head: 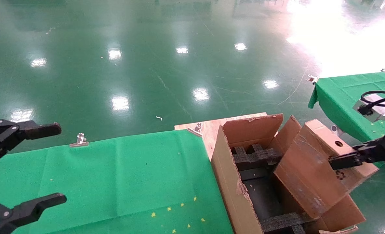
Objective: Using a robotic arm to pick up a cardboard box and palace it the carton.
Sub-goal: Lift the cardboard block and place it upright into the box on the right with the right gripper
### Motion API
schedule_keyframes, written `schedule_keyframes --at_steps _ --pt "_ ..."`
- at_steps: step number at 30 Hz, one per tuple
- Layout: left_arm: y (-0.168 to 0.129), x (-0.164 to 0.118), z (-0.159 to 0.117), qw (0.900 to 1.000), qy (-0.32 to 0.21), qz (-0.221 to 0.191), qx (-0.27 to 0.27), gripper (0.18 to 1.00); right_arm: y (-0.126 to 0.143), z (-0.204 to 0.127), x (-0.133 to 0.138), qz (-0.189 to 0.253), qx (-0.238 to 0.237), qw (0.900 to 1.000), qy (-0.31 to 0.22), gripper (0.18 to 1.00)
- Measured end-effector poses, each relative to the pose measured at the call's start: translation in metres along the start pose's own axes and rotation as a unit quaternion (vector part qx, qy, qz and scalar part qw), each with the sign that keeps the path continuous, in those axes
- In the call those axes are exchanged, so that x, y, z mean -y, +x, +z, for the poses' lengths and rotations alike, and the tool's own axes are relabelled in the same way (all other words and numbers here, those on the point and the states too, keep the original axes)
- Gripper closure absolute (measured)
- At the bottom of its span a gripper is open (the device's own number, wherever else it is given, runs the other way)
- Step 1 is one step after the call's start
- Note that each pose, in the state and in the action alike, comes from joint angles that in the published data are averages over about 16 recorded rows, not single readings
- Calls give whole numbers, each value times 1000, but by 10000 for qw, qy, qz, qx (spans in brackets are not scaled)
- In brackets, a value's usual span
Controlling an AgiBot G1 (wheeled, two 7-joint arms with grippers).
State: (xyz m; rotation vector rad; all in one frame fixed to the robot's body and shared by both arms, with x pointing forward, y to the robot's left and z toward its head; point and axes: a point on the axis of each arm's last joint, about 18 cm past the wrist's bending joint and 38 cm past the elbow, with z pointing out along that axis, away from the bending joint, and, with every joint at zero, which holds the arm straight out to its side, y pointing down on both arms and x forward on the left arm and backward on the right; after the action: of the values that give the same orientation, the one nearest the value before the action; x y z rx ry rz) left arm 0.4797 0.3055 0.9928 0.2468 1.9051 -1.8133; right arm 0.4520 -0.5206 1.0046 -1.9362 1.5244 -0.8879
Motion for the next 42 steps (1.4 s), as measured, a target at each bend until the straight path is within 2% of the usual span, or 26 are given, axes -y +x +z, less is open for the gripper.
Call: schedule_keyframes --at_steps 5,11,24,42 --pt "0 0 0 10000 1 0 1 184 0 4 -3 347 45 9994 44 822" --pt "0 0 0 10000 2 -1 2 184 2 6 -3 480 32 9988 73 822" --pt "0 0 0 10000 2 -1 2 184 14 22 0 866 -372 9955 81 824" --pt "0 0 0 10000 2 -1 2 184 -4 62 1 861 -368 9953 -265 825"
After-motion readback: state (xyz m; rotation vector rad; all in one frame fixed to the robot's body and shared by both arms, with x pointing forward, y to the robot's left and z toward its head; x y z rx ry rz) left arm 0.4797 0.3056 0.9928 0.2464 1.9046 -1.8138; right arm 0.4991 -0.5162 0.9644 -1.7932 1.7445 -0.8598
